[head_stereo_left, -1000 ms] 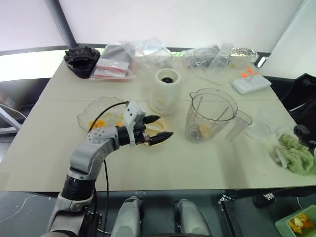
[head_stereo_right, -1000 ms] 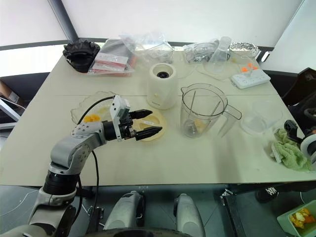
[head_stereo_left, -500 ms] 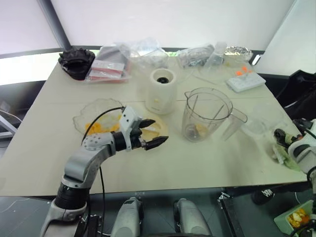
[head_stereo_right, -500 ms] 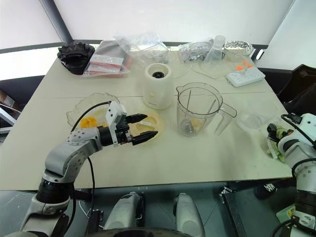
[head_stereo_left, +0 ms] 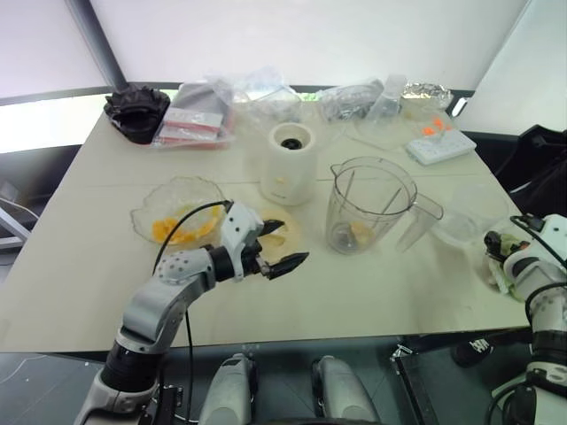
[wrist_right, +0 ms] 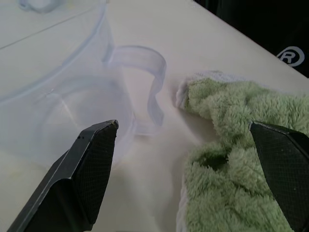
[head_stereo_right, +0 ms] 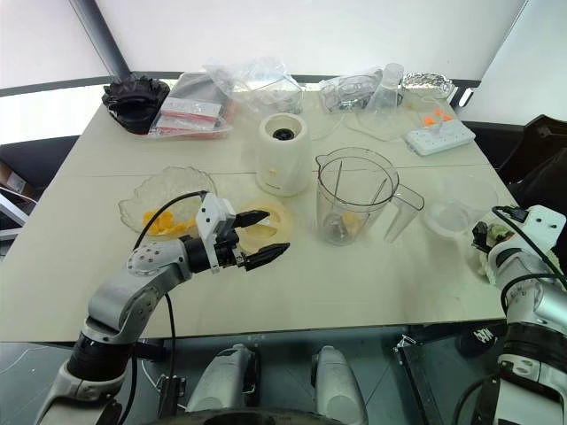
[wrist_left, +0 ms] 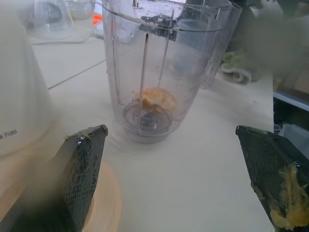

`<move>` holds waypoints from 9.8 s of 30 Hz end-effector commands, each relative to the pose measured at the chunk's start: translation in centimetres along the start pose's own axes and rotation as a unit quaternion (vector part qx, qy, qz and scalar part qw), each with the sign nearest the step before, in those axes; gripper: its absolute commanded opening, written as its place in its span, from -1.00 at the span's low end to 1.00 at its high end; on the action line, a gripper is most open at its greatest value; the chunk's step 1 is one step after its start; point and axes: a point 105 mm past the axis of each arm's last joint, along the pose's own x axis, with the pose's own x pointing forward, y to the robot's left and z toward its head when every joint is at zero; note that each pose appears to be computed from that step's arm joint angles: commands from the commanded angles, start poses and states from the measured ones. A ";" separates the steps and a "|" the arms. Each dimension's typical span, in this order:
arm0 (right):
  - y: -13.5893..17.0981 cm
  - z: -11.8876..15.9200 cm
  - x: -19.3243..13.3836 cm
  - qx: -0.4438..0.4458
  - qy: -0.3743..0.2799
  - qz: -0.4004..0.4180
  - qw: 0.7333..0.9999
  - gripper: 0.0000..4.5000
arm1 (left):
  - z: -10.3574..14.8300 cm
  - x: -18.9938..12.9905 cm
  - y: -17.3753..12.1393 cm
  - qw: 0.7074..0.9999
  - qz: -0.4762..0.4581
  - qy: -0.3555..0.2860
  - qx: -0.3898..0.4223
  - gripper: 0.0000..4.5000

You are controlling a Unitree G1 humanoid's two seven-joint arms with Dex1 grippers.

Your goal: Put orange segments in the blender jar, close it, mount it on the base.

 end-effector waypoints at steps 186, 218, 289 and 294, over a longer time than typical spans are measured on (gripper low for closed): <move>14.1 18.0 -11.9 -0.341 -0.352 0.240 0.838 -0.99 | 0.6 2.2 1.3 0.987 -0.039 -0.067 0.144 1.00; 2.9 6.7 1.2 0.127 -0.139 0.047 0.981 -0.99 | 1.4 1.4 2.0 0.988 -0.024 -0.057 0.142 1.00; 11.9 4.9 -21.0 -0.221 -0.126 0.430 0.867 -0.14 | 2.5 0.7 11.5 0.921 -0.177 0.178 0.299 0.88; 12.4 4.6 -22.8 -0.217 -0.128 0.444 0.860 -0.13 | 1.9 2.5 11.9 0.920 -0.166 0.196 0.295 0.00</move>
